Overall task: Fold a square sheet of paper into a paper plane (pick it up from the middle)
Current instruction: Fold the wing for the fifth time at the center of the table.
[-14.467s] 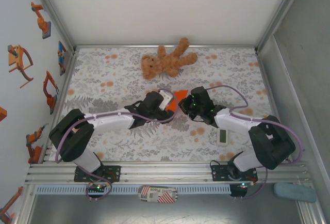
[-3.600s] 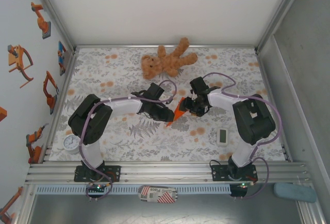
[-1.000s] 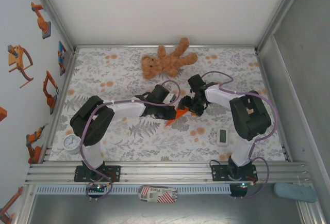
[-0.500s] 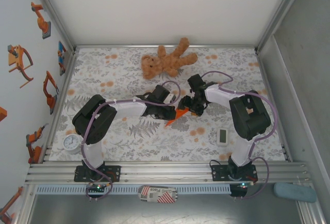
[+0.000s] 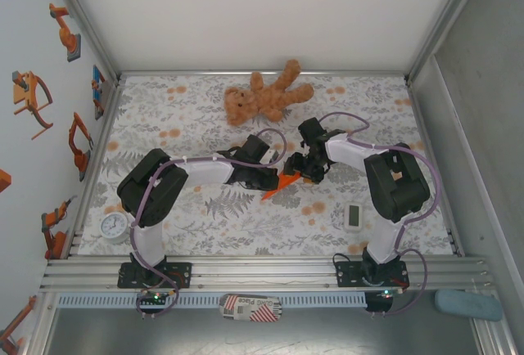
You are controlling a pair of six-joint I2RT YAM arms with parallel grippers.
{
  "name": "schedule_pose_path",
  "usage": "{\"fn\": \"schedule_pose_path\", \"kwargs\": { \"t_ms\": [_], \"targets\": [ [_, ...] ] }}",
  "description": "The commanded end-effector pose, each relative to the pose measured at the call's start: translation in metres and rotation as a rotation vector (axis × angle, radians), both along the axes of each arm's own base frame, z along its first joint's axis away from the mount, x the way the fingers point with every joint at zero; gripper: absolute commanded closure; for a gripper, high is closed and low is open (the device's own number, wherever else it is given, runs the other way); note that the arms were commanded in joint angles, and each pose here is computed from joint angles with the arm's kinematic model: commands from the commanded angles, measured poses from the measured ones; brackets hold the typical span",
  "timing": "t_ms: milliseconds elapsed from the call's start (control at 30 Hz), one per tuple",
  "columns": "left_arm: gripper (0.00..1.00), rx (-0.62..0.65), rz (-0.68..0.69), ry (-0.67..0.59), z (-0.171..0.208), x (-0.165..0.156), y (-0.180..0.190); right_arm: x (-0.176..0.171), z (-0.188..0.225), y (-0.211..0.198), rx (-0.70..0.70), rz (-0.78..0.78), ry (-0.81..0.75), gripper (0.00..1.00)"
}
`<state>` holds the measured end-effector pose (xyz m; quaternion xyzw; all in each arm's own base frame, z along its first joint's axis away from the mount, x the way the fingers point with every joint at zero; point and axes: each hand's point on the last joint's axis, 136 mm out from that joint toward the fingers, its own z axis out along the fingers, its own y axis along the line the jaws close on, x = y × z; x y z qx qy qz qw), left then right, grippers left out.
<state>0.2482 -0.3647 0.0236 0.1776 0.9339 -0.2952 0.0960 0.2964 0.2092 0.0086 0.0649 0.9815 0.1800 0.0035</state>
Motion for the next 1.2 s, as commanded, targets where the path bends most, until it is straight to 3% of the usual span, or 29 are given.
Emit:
{"fn": "schedule_pose_path", "kwargs": {
  "t_ms": [0,767,1167],
  "targets": [
    [0.91,0.005,0.002,0.026,-0.004,0.000,-0.002,-0.013,-0.090,-0.017,-0.109,0.050,0.045,0.36],
    [0.92,0.071,0.028,0.057,-0.021,-0.001,0.009,-0.010,-0.091,-0.017,-0.120,0.044,0.049,0.40],
    [0.93,0.104,0.044,0.078,-0.029,-0.005,0.016,0.026,0.040,-0.012,-0.003,-0.005,-0.291,0.39]
  ]
}}
